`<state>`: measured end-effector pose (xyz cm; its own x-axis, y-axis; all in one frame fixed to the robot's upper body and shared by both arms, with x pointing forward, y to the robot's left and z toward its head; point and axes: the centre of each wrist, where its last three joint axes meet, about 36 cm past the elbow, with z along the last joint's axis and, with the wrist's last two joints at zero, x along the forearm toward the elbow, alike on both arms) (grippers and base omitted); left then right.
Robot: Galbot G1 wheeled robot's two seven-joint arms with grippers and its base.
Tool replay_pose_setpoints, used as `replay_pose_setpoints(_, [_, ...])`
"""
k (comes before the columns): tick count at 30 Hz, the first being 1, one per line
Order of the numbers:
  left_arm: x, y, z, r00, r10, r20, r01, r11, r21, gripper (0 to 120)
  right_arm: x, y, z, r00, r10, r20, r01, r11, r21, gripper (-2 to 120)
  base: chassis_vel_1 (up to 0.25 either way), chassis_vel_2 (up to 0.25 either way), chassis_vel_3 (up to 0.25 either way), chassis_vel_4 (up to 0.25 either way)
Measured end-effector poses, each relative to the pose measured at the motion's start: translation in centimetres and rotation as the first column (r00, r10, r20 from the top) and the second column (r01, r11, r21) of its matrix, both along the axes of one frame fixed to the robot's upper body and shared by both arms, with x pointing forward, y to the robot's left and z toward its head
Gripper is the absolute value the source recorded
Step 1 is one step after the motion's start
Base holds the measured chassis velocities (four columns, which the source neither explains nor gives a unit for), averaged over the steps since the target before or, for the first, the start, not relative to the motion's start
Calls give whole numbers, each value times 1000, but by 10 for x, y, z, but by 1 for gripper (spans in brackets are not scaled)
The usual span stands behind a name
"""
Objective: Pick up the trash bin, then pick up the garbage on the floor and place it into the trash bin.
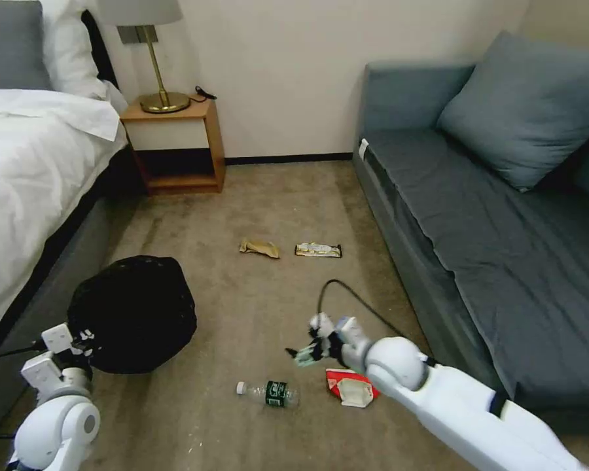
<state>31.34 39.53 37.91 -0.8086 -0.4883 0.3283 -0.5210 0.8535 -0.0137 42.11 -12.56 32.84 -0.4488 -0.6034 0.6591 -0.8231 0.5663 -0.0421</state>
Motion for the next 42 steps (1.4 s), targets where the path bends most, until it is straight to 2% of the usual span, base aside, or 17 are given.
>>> replay_pose_setpoints(6, [0,-1,-4,1000,5,-7,-5,1000,7,3,-21,23,-43,995,89,-48,-92,994,-54,100,0,0,0,0])
replay_pose_setpoints(17, [-7,-7,-7,1000,7,-16,-7,1000,6,3,-48,39,-79,984,162,-75,-168,982,-91,100,0,0,0,0])
replay_pose_setpoints(21, [-8,-9,-8,1000,6,-16,-6,1000,5,3,-48,43,-87,983,168,-71,-175,979,-105,100,0,0,0,0])
replay_pose_setpoints(30, [-9,-11,-8,1000,3,-15,-3,1000,1,3,-26,47,-97,986,158,-49,-163,977,-137,100,0,0,0,0])
replay_pose_setpoints(36, [-9,-11,-8,1000,2,-14,-2,1000,0,3,-24,50,-104,984,170,-50,-175,973,-147,100,0,0,0,0])
replay_pose_setpoints(42, [-9,-11,-8,1000,1,-13,-1,1000,-1,3,-20,55,-108,981,185,-51,-190,969,-154,83,0,0,0,0])
